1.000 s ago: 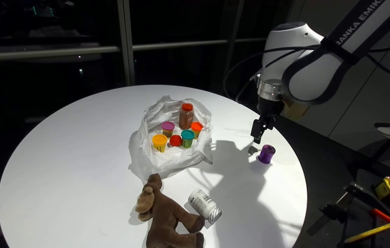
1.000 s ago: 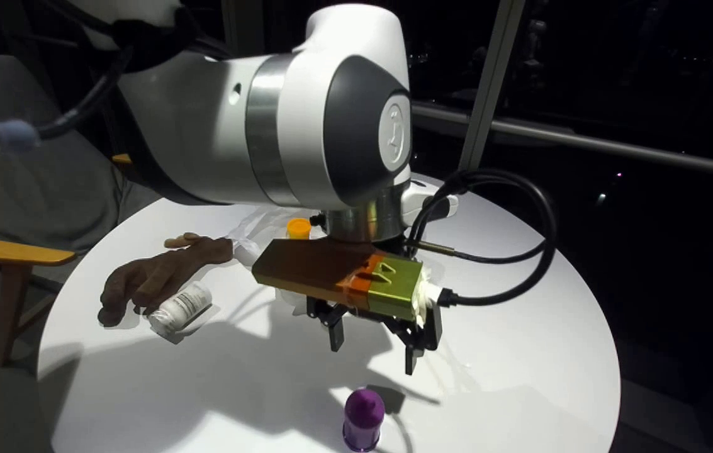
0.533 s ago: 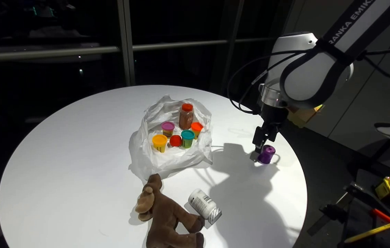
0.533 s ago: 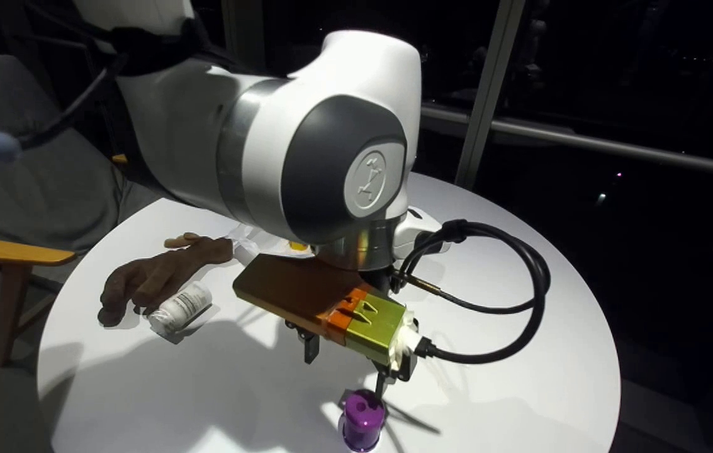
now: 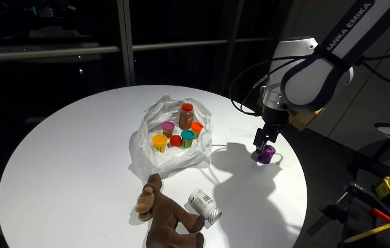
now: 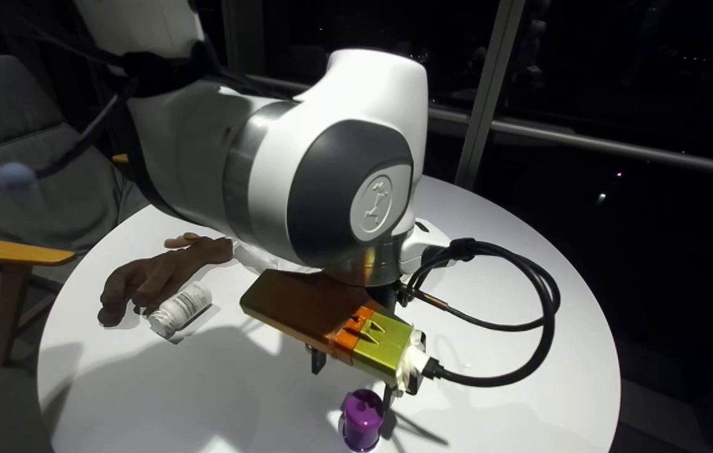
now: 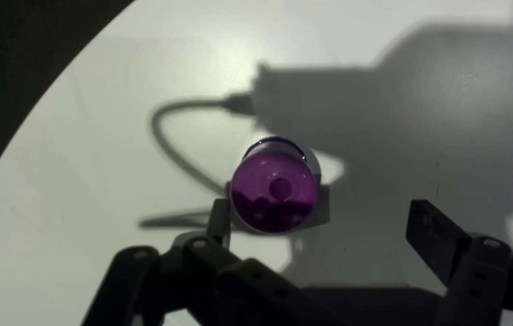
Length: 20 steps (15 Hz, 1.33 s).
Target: Pick up all the objects surrounding the plastic and arrange them on the plastic
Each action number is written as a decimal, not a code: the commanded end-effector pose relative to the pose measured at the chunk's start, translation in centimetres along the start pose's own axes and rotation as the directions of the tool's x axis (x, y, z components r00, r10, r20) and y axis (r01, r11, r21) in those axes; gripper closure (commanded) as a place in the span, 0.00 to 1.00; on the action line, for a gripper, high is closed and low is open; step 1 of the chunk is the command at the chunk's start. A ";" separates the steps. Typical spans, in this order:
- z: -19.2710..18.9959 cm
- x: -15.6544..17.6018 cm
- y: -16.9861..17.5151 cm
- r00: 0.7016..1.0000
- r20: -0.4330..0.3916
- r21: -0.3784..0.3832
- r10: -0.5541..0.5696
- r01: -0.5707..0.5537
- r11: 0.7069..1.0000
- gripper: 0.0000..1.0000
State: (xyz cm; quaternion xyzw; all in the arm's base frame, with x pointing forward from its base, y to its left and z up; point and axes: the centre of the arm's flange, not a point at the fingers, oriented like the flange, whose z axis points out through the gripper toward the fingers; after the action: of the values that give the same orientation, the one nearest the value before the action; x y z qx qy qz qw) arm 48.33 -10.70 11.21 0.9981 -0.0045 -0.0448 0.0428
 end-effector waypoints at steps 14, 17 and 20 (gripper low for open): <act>1.0 1.0 2.6 0.999 0.004 -0.020 0.041 -0.041 0.999 0.72; 1.1 1.0 2.9 0.999 0.013 -0.020 0.047 -0.047 0.999 0.74; -0.4 1.3 2.7 0.998 0.013 -0.011 0.055 -0.054 0.998 0.74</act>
State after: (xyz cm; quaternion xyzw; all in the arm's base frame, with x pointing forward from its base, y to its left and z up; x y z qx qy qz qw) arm 48.68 -13.35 10.22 0.9970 -0.0244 -0.0509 0.0538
